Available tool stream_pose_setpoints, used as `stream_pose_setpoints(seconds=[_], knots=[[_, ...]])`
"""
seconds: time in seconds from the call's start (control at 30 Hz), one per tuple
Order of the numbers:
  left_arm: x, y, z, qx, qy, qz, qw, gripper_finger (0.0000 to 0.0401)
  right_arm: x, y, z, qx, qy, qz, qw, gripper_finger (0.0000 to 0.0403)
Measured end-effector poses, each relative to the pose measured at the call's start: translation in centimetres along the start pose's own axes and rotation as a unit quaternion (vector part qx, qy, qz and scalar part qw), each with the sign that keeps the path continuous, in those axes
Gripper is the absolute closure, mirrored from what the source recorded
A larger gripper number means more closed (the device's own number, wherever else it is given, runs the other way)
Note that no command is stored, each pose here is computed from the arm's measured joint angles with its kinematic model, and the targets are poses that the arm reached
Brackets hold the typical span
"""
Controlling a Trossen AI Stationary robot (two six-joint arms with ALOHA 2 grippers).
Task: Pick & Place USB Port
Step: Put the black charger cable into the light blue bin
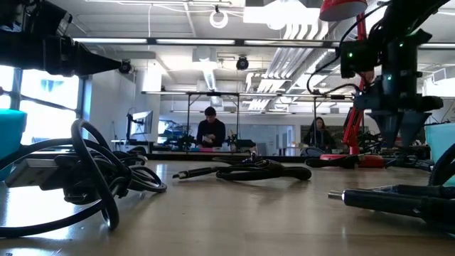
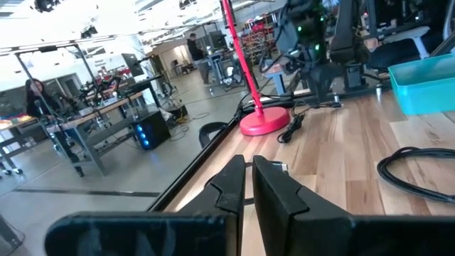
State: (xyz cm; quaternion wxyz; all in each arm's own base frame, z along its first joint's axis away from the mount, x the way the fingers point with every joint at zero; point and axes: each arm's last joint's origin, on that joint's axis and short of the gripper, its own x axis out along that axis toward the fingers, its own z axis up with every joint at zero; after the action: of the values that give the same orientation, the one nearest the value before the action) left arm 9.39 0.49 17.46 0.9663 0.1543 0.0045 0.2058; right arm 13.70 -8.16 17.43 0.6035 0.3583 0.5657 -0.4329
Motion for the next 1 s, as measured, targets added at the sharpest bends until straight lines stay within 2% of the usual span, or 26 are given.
stream_pose_setpoints(seconds=[0.47, 0.63, 0.77, 0.83, 0.93, 1.0], knots=[[0.0, 0.0, 0.0, 0.001, 0.001, -0.001, 1.000, 0.0375, 2.7, 0.3, 0.9, -0.014, 0.019, -0.094, 0.995, 0.0164], [0.0, 0.0, 0.0, 0.000, 0.001, -0.001, 1.000, 0.0375, 3.5, 0.5, 1.1, -0.021, 0.029, -0.115, 0.993, 0.0179], [0.0, 0.0, 0.0, 0.000, -0.001, -0.007, 1.000, 0.0375, 4.2, 0.7, 1.2, -0.037, 0.045, -0.124, 0.991, 0.0228], [0.0, -0.1, 0.0, 0.000, -0.004, -0.015, 1.000, 0.0375, 4.4, 0.8, 1.3, -0.042, 0.049, -0.124, 0.990, 0.0271], [0.0, -0.1, 0.1, 0.000, -0.008, -0.026, 1.000, 0.0375, 4.6, 0.9, 1.4, -0.058, 0.054, -0.119, 0.990, 0.0359], [0.0, -0.2, 0.1, -0.003, -0.010, -0.032, 0.999, 0.0375, 4.7, 1.0, 1.5, -0.072, 0.054, -0.118, 0.989, 0.0371]])
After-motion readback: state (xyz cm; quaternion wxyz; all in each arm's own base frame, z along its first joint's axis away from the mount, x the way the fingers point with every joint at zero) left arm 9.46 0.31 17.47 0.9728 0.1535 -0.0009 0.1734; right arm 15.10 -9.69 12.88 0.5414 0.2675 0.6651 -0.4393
